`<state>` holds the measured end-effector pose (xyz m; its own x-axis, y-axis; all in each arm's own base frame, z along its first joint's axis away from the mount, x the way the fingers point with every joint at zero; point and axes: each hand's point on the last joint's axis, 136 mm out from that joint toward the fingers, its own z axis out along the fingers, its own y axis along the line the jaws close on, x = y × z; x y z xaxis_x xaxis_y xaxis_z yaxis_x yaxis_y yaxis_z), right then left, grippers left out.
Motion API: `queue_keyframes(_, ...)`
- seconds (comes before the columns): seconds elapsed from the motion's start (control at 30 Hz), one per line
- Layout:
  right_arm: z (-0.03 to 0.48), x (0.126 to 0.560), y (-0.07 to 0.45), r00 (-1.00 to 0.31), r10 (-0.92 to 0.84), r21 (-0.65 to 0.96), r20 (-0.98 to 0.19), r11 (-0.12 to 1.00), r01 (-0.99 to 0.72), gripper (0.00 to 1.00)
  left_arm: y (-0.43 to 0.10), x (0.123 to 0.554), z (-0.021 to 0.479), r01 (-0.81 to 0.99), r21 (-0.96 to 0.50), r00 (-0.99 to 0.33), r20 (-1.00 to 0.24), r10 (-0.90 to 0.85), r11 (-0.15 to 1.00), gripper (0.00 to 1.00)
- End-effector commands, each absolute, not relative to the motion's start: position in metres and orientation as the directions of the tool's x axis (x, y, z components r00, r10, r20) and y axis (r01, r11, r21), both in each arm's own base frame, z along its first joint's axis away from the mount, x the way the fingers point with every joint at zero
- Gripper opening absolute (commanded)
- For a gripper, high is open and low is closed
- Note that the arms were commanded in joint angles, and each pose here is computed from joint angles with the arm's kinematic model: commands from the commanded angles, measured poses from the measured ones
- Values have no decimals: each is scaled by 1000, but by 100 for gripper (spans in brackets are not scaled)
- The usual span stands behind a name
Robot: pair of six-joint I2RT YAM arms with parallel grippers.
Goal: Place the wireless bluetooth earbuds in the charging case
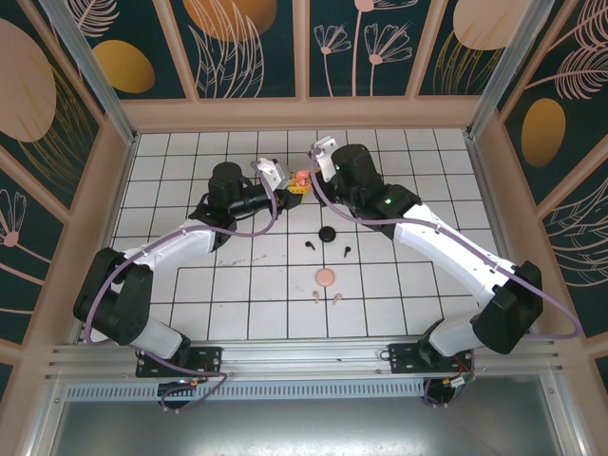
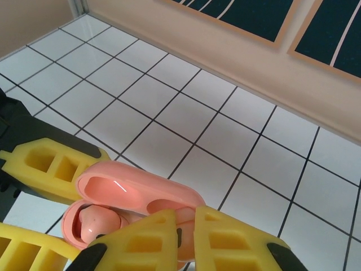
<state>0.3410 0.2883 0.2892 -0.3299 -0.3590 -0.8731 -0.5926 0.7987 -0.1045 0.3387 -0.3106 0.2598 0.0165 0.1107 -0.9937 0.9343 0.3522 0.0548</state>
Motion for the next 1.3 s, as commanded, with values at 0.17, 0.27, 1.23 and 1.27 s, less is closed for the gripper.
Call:
queue_keyframes(0.17,279,332,300,-275,-469,-215,-839,751,-625,10,-315,331,292,941,113,100,-993,58,319,0)
queue_keyframes(0.27,279,326,305,-257,-477,-216,-840,730,-648,10,-315,331,292,941,111,98,-994,55,319,0)
queue_keyframes(1.23,268,314,327,-200,-575,-288,-794,645,-708,16,-322,334,285,956,50,52,-999,2,287,0)
queue_keyframes(1.27,267,314,328,-201,-579,-291,-791,644,-708,16,-322,334,284,956,51,52,-999,4,287,0)
